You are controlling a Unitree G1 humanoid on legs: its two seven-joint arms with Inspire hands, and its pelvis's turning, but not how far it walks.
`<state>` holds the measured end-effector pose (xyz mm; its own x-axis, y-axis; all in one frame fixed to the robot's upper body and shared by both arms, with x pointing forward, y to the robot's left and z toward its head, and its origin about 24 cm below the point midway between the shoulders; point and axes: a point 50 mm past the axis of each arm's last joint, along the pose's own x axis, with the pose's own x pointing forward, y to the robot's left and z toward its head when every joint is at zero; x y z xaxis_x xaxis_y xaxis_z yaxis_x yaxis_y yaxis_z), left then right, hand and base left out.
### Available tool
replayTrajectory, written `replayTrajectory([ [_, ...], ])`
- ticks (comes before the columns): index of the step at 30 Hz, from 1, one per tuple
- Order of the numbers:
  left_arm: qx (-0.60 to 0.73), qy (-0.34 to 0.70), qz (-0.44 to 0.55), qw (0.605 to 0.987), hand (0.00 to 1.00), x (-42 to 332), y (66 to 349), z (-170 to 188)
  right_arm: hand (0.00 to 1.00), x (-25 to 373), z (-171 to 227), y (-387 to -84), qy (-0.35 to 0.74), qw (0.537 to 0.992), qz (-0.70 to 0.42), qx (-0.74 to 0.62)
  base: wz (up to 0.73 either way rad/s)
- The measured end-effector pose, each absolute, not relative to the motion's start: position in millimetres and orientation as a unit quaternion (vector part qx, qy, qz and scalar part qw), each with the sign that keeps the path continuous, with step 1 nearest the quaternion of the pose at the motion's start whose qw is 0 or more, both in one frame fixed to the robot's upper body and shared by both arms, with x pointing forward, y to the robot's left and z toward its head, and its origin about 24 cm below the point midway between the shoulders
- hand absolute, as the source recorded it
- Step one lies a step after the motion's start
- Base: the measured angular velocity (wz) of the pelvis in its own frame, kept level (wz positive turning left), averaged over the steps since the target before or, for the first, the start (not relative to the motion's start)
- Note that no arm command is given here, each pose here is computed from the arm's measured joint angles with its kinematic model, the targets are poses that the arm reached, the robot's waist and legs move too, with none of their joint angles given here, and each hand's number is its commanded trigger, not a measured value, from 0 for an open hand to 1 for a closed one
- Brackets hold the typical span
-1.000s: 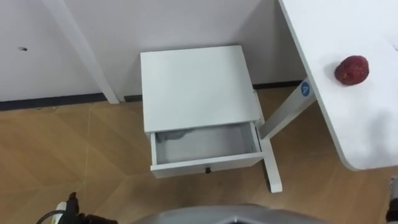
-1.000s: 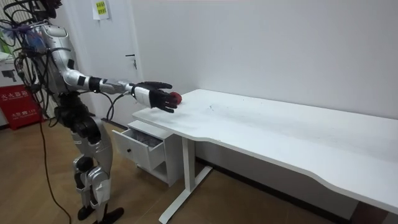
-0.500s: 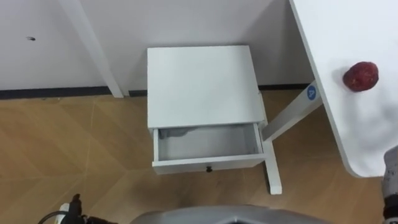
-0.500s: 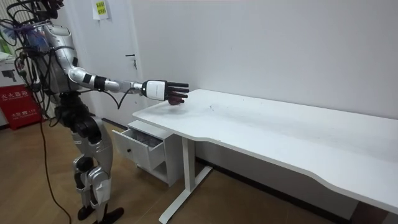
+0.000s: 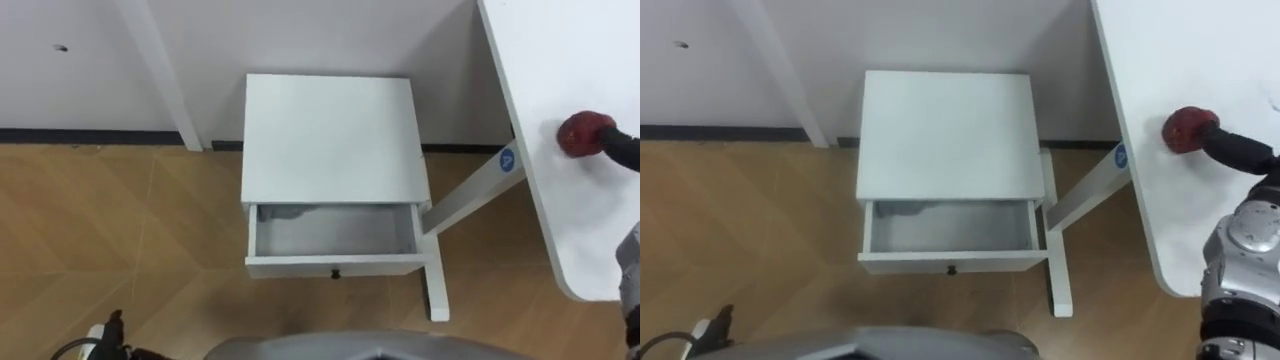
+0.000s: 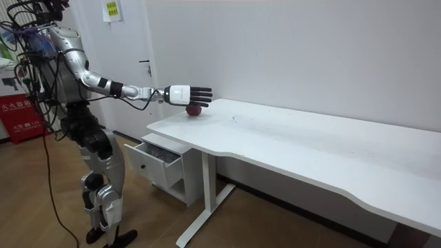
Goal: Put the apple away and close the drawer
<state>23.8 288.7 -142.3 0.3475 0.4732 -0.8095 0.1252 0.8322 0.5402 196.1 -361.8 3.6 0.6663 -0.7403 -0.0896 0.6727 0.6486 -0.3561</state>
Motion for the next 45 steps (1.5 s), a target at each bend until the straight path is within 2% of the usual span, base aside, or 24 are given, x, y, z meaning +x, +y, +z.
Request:
replayTrajectory([
  [9, 0.268, 0.561, 0.111, 0.776, 0.0, 23.2, 288.7, -142.3, 0.0, 202.2, 10.5, -363.6, 0.116, 0.913, -0.343, -0.189, 0.03],
  [45, 0.293, 0.576, 0.09, 0.758, 0.0, 13.5, 291.1, -143.3, 0.0, 195.9, -31.1, -348.3, 0.23, 0.926, -0.197, -0.225, 0.04],
])
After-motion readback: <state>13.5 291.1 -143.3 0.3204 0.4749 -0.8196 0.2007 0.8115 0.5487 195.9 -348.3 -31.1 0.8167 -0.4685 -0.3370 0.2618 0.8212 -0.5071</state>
